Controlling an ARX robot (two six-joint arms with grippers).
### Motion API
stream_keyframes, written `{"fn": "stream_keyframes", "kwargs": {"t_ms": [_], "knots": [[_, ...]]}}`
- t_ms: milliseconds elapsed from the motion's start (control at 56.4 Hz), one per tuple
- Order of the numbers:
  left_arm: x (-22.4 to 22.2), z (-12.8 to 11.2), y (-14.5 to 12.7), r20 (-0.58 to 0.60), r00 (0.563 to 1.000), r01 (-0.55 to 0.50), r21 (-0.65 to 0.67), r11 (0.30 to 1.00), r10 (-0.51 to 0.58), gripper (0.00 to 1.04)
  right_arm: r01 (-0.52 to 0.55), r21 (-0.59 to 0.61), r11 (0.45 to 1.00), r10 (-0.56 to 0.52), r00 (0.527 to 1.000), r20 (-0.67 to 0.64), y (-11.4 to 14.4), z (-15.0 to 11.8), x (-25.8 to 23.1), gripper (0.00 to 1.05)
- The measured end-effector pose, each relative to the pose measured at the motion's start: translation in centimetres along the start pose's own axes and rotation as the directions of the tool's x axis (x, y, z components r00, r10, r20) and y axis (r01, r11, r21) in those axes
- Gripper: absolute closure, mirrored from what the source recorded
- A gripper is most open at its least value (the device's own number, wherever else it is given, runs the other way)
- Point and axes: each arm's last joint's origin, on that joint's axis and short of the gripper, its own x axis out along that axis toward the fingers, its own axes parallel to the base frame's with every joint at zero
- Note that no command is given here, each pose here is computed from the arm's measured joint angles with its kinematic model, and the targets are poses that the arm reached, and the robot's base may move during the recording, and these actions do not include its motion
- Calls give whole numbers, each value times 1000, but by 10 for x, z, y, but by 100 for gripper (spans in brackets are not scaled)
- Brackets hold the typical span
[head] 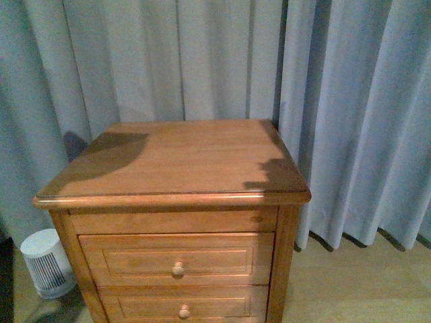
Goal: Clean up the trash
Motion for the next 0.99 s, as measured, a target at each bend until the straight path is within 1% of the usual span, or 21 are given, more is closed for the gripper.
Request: {"fn": "stream_keyframes", "kwargs": {"t_ms": [177,372,532,656,993], "knots": [[0,0,0,0,1000,0,0,1000,0,76,30,-27,999,-27,994,102,-11,-4,-45,82],[0,0,0,0,1000,0,0,1000,0,76,69,-29,997,-65,990,125,-19,-16,-74,82],[0,0,0,0,1000,0,0,1000,0,76,95,-11,995,-92,982,162,-22,-14,-92,82],[0,0,0,0,1000,0,0,1000,0,76,83,-15,996,-79,979,186,-21,-10,-101,82],[0,0,0,0,1000,0,0,1000,0,76,80,-37,996,-72,981,178,-21,-10,-103,83]]}}
